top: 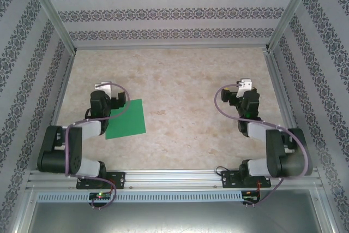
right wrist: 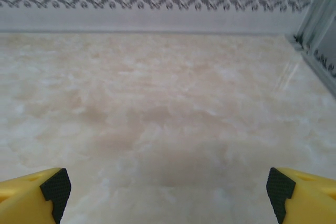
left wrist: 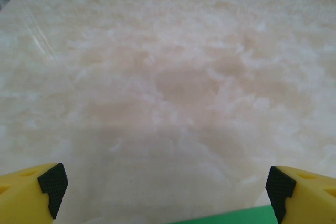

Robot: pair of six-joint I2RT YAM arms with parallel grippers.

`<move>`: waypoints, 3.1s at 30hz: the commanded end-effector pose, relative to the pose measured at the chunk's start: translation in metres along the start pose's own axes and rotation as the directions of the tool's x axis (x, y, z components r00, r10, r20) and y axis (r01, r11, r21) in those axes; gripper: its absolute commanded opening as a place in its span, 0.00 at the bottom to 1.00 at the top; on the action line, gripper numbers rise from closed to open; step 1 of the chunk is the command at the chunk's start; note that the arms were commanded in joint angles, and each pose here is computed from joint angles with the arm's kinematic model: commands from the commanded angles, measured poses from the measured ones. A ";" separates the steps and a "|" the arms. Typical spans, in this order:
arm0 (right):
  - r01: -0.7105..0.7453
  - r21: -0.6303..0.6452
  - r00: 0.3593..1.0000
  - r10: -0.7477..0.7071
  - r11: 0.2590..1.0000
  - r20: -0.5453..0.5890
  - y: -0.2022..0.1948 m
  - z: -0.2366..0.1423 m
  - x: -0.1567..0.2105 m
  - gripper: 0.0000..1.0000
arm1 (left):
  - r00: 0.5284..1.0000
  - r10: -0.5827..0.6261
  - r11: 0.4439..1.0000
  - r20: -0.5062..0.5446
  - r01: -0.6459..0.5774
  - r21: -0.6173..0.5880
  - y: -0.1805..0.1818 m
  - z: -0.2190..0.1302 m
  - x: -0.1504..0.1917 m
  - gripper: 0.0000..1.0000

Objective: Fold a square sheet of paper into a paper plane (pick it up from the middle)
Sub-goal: Move the square sheet of paper to the center of the table.

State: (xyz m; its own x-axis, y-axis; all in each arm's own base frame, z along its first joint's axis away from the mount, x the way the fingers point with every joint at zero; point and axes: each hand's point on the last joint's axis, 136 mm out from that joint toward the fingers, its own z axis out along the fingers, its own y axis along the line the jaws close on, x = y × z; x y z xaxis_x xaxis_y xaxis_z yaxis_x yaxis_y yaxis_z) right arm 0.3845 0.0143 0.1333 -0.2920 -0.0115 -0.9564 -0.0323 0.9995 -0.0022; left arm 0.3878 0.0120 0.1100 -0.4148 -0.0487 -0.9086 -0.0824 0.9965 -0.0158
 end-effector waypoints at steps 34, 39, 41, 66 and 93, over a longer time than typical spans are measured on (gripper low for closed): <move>-0.086 -0.569 0.949 -0.106 0.818 -0.297 0.195 -0.117 -0.028 0.98 | 0.708 -0.290 0.957 -0.643 0.196 -0.216 -0.045 -0.010 0.095 1.00; -0.085 -0.558 0.947 -0.107 0.825 -0.302 0.195 -0.115 -0.030 0.98 | 0.683 -0.290 0.957 -0.670 0.193 -0.217 -0.049 -0.008 0.107 1.00; -0.082 -0.546 0.947 -0.105 0.834 -0.304 0.193 -0.113 -0.030 0.98 | 0.681 -0.279 0.960 -0.677 0.185 -0.210 -0.053 -0.009 0.109 1.00; -0.102 -0.379 0.912 -0.065 0.920 -0.404 0.149 -0.087 -0.010 0.98 | 0.520 -0.067 0.997 -0.851 0.014 -0.071 -0.157 -0.045 0.170 1.00; -0.283 -0.488 0.855 -0.013 0.826 -0.519 0.153 -0.106 0.005 0.98 | 0.572 -0.169 0.975 -0.802 0.218 -0.050 -0.258 -0.081 0.112 1.00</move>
State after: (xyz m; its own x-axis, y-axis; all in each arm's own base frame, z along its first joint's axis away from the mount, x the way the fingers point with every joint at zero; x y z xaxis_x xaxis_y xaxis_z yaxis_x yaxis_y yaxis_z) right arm 0.2871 0.1547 0.1505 -0.7463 -0.0353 -0.6647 -0.3778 0.8446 0.3793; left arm 0.3067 -0.2563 0.0284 -0.9408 -0.2591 -0.2187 -0.2237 0.9590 -0.1742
